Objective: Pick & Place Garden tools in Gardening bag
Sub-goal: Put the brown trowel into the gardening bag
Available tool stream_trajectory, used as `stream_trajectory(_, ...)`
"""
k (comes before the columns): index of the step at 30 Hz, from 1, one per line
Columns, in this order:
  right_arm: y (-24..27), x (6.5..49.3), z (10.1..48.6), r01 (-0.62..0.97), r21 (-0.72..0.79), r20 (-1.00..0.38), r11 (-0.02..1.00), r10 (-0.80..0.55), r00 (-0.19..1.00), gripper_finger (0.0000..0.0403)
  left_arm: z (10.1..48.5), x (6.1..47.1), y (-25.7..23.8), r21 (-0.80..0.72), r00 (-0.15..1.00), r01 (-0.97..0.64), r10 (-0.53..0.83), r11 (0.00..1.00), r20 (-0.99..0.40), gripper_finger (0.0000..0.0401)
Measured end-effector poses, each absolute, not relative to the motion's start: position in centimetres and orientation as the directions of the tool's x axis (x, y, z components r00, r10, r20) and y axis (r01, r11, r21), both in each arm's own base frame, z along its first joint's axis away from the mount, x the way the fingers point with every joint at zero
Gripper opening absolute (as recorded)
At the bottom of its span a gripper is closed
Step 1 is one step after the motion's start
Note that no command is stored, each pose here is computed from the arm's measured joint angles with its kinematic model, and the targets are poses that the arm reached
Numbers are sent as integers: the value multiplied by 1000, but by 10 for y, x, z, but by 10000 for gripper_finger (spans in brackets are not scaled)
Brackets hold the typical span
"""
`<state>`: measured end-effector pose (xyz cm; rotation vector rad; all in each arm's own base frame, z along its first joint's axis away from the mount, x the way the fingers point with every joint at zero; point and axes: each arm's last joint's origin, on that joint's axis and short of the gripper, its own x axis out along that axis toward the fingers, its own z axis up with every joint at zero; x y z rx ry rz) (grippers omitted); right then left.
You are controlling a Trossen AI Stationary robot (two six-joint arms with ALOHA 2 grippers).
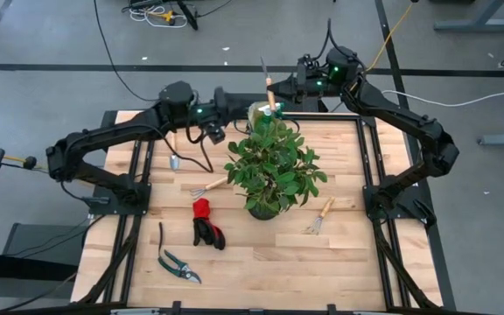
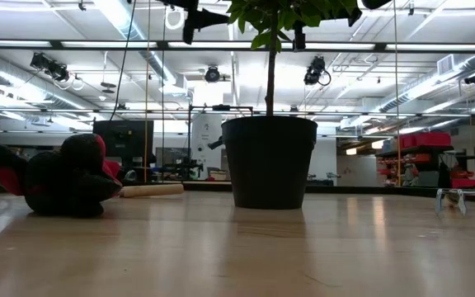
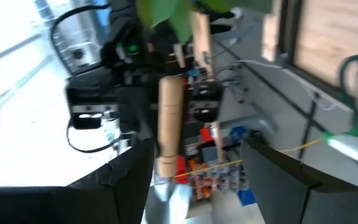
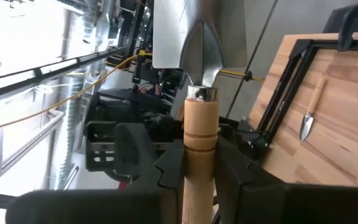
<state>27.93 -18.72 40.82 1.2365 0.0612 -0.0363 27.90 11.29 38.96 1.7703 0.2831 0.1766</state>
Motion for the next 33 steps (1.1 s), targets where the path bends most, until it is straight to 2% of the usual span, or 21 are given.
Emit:
stream_trajectory(7,-187,284,404,66,946,-75,318,17,997,52,389,294,118,971,964,-4,256,-239,67,248)
stream_trajectory(13,-188,295,396,52,951,-74,304,60,995,52,381,304,121,969,977,-20,199,-245,70,248)
stream_trajectory(19,-190,307,386,49,965,-75,258,95,993,52,378,308,122,970,979,-19,193,-244,67,248)
stream_trajectory(33,-193,317,379,20,974,-52,225,135,990,52,372,313,122,971,984,-7,171,-238,49,248)
